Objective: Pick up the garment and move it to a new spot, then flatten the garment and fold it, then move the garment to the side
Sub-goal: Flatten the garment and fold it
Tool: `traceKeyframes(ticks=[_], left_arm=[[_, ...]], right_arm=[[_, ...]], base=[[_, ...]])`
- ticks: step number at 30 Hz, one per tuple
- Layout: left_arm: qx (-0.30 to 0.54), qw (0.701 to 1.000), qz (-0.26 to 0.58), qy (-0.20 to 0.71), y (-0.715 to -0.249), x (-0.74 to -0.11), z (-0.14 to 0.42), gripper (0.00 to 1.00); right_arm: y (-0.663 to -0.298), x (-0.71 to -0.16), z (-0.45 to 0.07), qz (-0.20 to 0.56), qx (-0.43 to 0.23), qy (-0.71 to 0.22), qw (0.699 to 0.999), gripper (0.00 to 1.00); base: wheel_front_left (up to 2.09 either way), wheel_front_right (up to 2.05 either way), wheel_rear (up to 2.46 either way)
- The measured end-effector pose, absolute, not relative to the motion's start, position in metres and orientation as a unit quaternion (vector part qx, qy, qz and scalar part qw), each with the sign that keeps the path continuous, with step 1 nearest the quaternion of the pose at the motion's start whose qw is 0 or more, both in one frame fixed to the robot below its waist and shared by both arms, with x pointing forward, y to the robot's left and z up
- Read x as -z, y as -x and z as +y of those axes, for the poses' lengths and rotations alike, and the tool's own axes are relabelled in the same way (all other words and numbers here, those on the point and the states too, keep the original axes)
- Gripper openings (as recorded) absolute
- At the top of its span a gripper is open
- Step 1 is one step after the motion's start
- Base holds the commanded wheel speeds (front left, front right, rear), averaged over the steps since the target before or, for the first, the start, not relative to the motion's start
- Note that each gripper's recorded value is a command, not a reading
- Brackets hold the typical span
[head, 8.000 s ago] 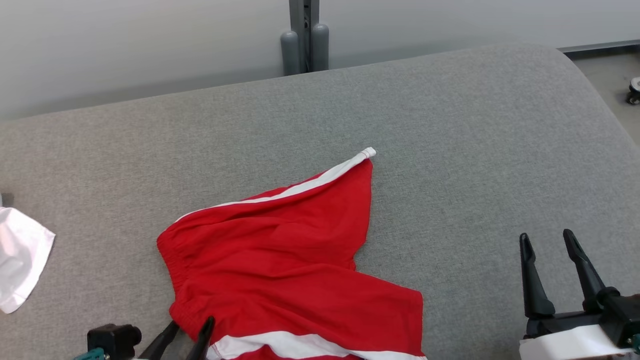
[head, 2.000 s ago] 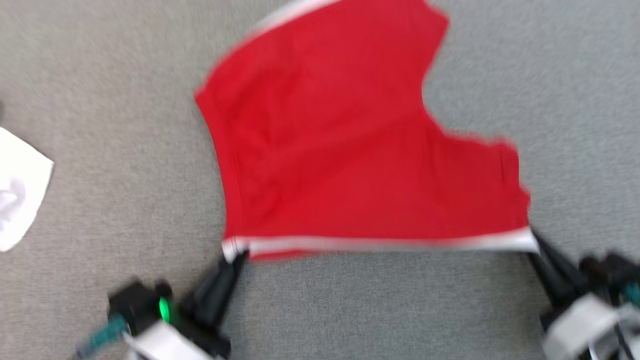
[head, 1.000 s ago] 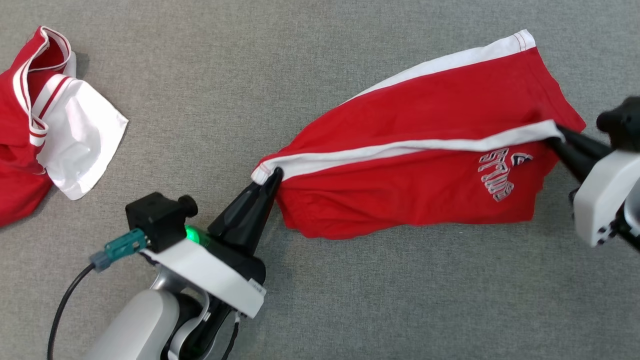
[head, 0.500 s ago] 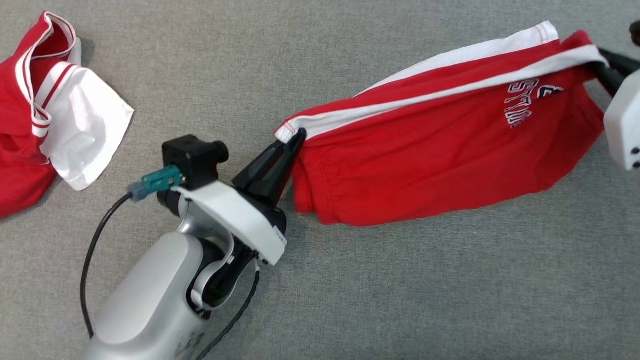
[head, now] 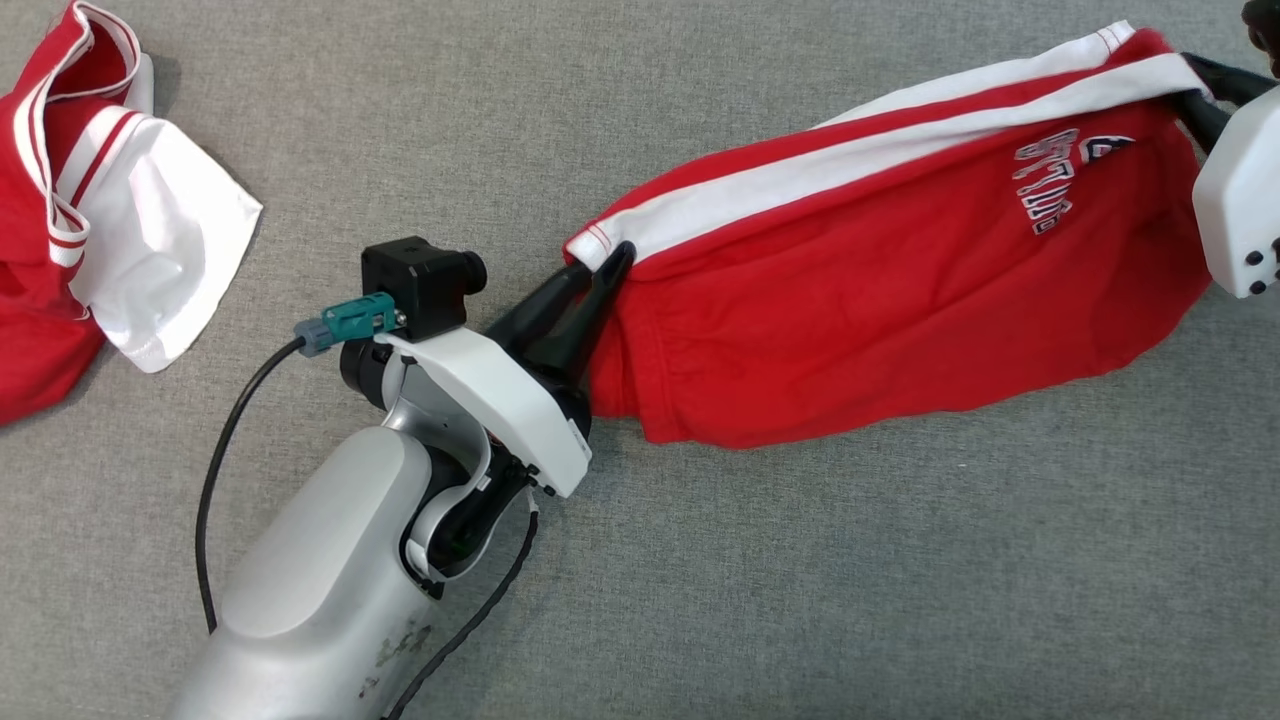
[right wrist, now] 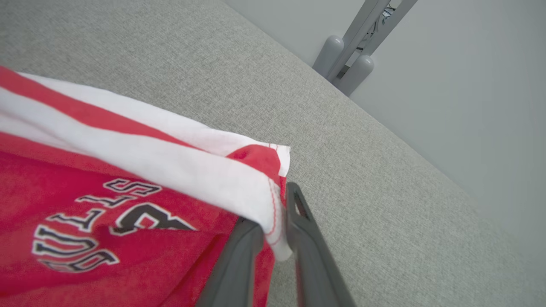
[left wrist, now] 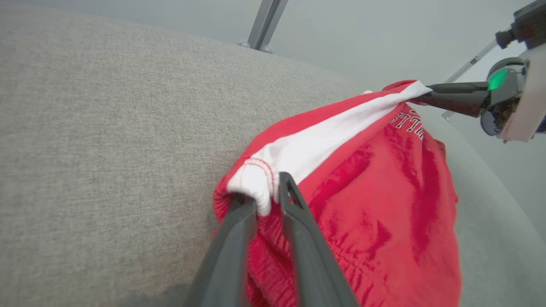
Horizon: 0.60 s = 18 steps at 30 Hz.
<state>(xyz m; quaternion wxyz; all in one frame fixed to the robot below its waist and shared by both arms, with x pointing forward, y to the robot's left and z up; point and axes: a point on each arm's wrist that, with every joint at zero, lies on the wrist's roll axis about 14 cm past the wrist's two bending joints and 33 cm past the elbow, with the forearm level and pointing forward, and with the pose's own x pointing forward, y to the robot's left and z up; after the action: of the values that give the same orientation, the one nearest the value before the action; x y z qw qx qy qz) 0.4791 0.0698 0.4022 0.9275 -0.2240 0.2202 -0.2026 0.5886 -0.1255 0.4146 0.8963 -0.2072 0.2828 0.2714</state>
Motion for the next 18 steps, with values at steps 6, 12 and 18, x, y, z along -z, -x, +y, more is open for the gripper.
traceKeyframes(ticks=[6, 12, 18], left_arm=[[0.200, 0.934, 0.200, 0.218, -0.481, -0.413, 0.075, 1.00], [0.165, 0.955, 0.150, 0.195, -0.462, -0.431, 0.097, 1.00], [0.116, 0.980, 0.053, 0.155, -0.434, -0.469, 0.117, 1.00]], right_arm=[[-0.586, -0.429, -0.129, 0.256, -0.268, 0.220, 0.902, 1.00], [-0.571, -0.476, -0.126, 0.176, -0.266, 0.179, 0.931, 1.00], [-0.532, -0.472, -0.163, 0.203, -0.216, 0.133, 0.946, 1.00]], base=[[0.00, 0.00, 0.00], [0.00, 0.00, 0.00], [0.00, 0.00, 0.00]])
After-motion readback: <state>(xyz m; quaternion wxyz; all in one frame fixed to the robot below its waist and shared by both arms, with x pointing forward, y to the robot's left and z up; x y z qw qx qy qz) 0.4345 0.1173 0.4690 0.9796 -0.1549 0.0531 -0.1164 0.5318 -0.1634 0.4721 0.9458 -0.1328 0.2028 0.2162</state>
